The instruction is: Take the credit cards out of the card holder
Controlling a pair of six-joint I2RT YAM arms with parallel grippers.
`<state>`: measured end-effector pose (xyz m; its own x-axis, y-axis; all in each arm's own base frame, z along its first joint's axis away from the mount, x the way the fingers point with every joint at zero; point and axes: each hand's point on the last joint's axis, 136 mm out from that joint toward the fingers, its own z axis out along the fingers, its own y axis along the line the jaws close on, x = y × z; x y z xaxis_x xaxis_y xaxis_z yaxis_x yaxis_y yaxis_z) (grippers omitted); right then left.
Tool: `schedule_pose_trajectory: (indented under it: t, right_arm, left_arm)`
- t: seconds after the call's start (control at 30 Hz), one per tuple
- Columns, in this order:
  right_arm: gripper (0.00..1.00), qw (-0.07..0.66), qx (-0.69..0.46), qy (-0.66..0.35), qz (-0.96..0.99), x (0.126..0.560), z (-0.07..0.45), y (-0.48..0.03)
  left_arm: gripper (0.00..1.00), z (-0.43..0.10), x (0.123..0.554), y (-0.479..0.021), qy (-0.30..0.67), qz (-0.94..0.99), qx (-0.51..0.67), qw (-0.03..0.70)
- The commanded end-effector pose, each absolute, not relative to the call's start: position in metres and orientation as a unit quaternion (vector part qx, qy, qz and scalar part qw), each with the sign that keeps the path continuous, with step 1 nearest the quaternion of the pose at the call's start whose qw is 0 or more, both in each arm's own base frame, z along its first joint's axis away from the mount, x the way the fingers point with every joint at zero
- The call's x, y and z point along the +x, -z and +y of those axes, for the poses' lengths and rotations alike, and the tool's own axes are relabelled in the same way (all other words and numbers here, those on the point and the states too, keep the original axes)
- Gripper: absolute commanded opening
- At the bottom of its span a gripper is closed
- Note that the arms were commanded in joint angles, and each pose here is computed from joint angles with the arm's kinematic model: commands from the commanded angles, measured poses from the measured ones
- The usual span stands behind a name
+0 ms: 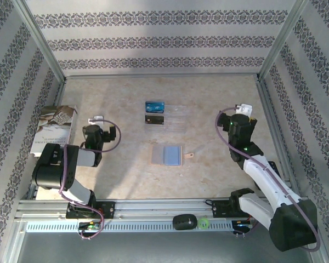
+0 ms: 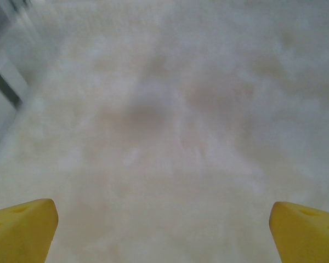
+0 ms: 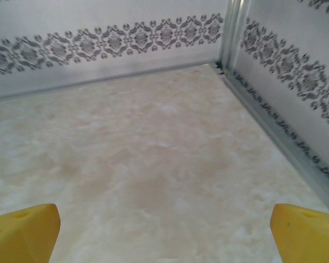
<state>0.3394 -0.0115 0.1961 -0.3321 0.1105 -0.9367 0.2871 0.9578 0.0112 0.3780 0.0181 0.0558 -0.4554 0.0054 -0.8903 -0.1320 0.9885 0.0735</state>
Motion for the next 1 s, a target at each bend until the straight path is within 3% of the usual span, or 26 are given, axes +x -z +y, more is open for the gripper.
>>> schedule_pose_trajectory:
  t: [0.0, 0.47, 0.97]
  right_arm:
    - [0.98, 0.611, 0.084, 0.112, 0.78, 0.346, -0.025, -0.2]
    - [0.98, 0.6, 0.071, 0.035, 0.796, 0.383, -0.021, -0.108]
    - [0.98, 0.601, 0.068, 0.054, 0.794, 0.393, -0.019, -0.109]
  left_arm:
    - [0.99, 0.026, 0.395, -0.089, -0.067, 0.808, -0.057, 0.582]
    - [0.99, 0.015, 0.399, -0.089, -0.049, 0.813, -0.03, 0.579]
    - [0.99, 0.014, 0.399, -0.089, -0.047, 0.813, -0.026, 0.58]
